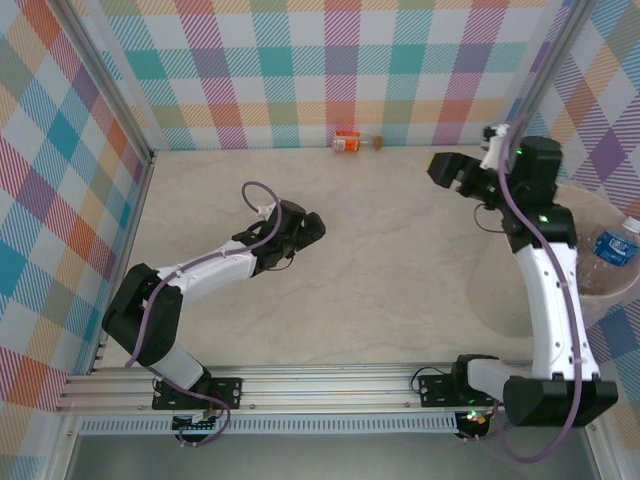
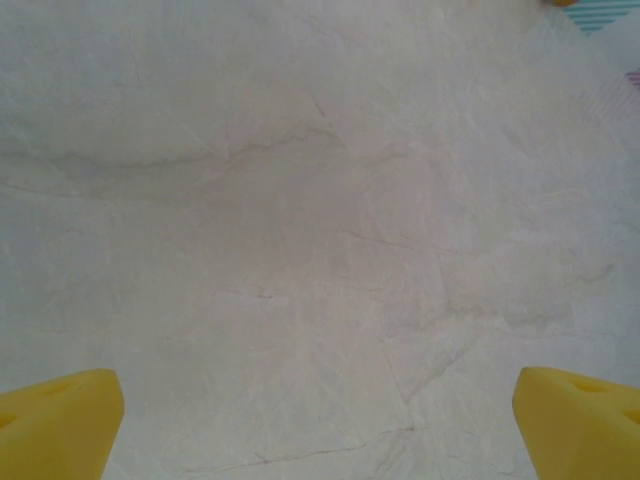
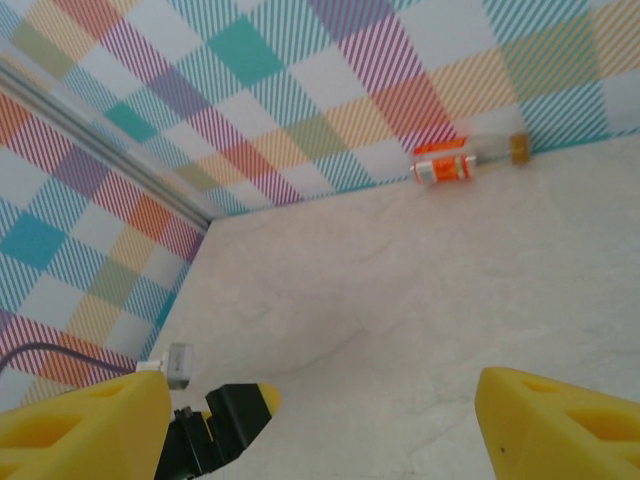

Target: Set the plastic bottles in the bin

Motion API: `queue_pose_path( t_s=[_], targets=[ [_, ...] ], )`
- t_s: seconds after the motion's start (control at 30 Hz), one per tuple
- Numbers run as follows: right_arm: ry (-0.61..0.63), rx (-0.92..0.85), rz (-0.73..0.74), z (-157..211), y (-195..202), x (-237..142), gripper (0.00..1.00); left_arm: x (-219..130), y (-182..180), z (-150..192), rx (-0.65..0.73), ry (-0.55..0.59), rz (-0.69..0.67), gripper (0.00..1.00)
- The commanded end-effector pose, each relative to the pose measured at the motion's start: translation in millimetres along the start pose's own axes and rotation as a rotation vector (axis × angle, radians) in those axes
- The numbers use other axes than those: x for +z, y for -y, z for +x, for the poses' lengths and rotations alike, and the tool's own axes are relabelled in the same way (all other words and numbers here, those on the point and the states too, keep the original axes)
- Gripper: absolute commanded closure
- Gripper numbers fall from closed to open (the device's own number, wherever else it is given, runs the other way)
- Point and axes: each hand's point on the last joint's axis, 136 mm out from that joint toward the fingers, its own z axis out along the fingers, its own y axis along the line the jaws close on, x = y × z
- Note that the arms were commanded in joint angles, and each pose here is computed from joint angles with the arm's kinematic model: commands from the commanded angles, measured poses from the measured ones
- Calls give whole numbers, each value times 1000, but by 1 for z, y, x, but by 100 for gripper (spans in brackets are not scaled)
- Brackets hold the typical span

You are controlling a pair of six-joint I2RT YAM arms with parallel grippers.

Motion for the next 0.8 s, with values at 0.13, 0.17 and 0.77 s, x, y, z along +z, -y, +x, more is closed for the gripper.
queue_pose_path(
  t_s=[0.13, 0.17, 0.77],
  targets=[
    [0, -121, 27, -6, -24, 70, 11, -4, 3, -28, -19, 52, 46, 0],
    [-11, -123, 30, -4, -23, 81, 10, -3, 3, -31, -16, 57, 45, 0],
    [-48, -26, 161, 12, 55, 259, 0, 78, 32, -103, -7, 125, 95, 0]
  ],
)
